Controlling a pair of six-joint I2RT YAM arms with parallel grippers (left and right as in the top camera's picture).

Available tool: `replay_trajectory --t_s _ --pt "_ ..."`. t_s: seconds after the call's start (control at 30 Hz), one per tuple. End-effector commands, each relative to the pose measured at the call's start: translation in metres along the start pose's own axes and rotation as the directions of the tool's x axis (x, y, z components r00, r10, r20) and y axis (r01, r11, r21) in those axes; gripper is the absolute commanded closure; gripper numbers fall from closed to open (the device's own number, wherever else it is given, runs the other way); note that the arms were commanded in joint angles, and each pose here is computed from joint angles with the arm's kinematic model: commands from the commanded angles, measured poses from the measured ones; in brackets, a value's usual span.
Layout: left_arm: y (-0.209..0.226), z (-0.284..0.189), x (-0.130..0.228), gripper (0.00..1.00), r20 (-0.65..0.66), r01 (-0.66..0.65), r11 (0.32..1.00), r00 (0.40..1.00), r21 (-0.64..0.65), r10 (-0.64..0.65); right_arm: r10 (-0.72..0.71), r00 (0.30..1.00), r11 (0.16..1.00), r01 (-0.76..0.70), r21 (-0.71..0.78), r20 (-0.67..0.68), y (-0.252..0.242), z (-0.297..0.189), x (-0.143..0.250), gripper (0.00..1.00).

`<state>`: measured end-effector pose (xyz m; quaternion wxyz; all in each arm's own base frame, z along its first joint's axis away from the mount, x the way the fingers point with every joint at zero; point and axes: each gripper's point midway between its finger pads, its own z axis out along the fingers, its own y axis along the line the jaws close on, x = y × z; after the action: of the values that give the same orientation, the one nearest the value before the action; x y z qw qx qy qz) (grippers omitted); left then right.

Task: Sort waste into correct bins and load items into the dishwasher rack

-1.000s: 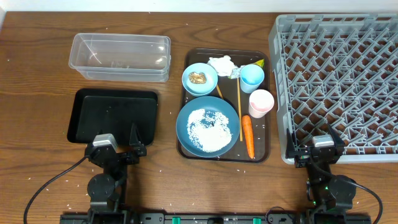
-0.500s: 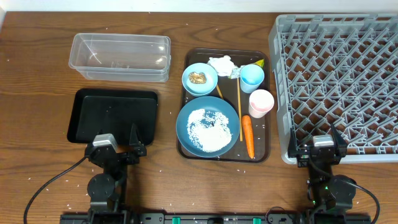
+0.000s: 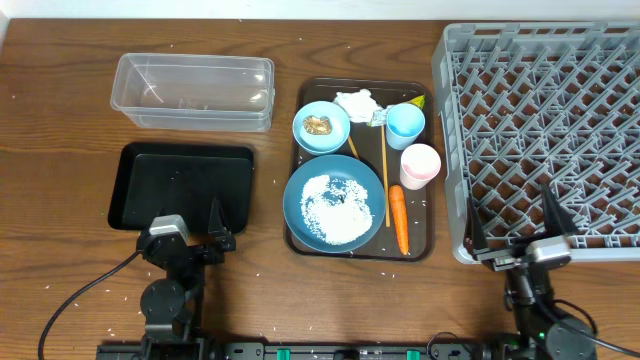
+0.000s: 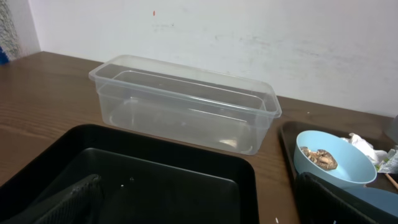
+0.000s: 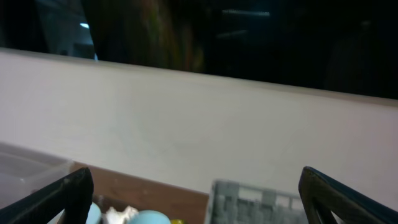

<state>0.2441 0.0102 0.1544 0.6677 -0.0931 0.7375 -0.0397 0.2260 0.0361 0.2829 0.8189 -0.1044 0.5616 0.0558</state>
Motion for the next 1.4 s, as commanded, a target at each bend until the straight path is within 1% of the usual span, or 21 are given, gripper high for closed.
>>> replay_trajectory --t_s 0.0,0.03,0.1,0.2,0.3,0.37,0.4,0.47,0.5,0.57,0.63,0.73,0.83,0.93,0.97,1.07,1.13,1.23,1.37 --pt "0.011 0.001 0.012 0.02 -0.025 -0.026 0.998 0.999 -0.054 0.024 0.03 0.998 0.997 -0.026 -0.069 0.054 0.008 0.014 -0.052 0.01" --pt "0.015 0.001 0.008 0.02 -0.008 -0.027 0.997 1.0 -0.076 0.026 0.017 0.998 0.996 -0.012 -0.094 0.053 0.01 0.022 -0.064 0.01" --pt "0.015 0.001 0.007 0.02 -0.003 -0.026 0.997 1.0 -0.078 0.026 -0.002 0.999 0.985 0.009 -0.175 0.04 0.018 0.043 -0.086 0.01" --pt "0.015 0.001 0.009 0.02 -0.011 -0.027 0.996 1.0 -0.079 0.027 0.016 1.0 0.942 -0.022 -0.334 -0.021 0.032 0.08 -0.109 0.01" --pt "0.016 0.001 0.012 0.02 -0.025 -0.03 0.996 0.999 -0.081 0.028 0.048 0.99 0.855 -0.108 -0.507 -0.131 0.049 0.117 -0.118 0.01" --pt "0.016 0.001 0.012 0.02 -0.025 -0.03 0.996 0.999 -0.082 0.028 0.079 0.967 0.77 -0.213 -0.602 -0.241 0.059 0.14 -0.119 0.01" --pt "0.016 0.001 0.012 0.02 -0.025 -0.03 0.996 0.999 -0.082 0.028 0.097 0.947 0.731 -0.277 -0.623 -0.306 0.063 0.152 -0.115 0.01" --pt "0.012 0.001 0.015 0.02 -0.036 -0.017 0.998 0.999 -0.056 0.015 0.118 0.89 0.683 -0.395 -0.614 -0.441 0.069 0.174 -0.1 0.01" --pt "0.004 0.001 0.014 0.02 -0.037 -0.012 1.0 0.999 -0.01 0.012 0.103 0.864 0.668 -0.427 -0.609 -0.493 0.073 0.182 -0.089 0.01" --pt "-0.012 0.001 0.009 0.02 -0.023 -0.009 0.997 1.0 0.077 0.011 0.059 0.826 0.647 -0.459 -0.609 -0.56 0.079 0.192 -0.069 0.01" --pt "-0.024 -0.003 0.003 0.02 -0.031 -0.007 0.99 0.999 0.137 0.011 0.026 0.793 0.642 -0.48 -0.598 -0.608 0.08 0.2 -0.052 0.01" --pt "-0.028 -0.009 -0.009 0.02 -0.102 0.013 0.99 0.995 0.138 0.001 0.016 0.756 0.661 -0.5 -0.56 -0.655 0.073 0.209 -0.03 0.01" --pt "-0.031 -0.009 -0.021 0.02 -0.224 0.019 0.993 0.975 0.114 0.008 0.012 0.738 0.721 -0.474 -0.506 -0.675 0.057 0.215 -0.014 0.01" --pt "-0.042 0.005 -0.031 0.02 -0.381 0.032 0.991 0.924 0.126 0.019 0.003 0.722 0.793 -0.423 -0.438 -0.692 0.038 0.221 -0.002 0.01" --pt "-0.05 0.014 -0.034 0.02 -0.439 0.044 0.988 0.898 0.15 0.027 0.0 0.716 0.81 -0.409 -0.42 -0.698 0.033 0.221 0.001 0.01" --pt "-0.084 0.045 -0.04 0.02 -0.592 0.116 0.962 0.804 0.248 0.056 0.0 0.683 0.842 -0.394 -0.368 -0.73 0.023 0.218 0.011 0.01" --pt "-0.111 0.066 -0.037 0.02 -0.684 0.177 0.936 0.725 0.303 0.084 0.003 0.657 0.851 -0.397 -0.343 -0.754 0.02 0.213 0.017 0.01" --pt "-0.153 0.093 -0.02 0.02 -0.778 0.209 0.912 0.608 0.352 0.161 0.004 0.61 0.867 -0.398 -0.301 -0.792 0.017 0.205 0.027 0.01" --pt "-0.21 0.109 0.019 0.02 -0.819 0.215 0.875 0.498 0.434 0.284 0.0 0.551 0.904 -0.356 -0.236 -0.834 0.005 0.196 0.04 0.01"
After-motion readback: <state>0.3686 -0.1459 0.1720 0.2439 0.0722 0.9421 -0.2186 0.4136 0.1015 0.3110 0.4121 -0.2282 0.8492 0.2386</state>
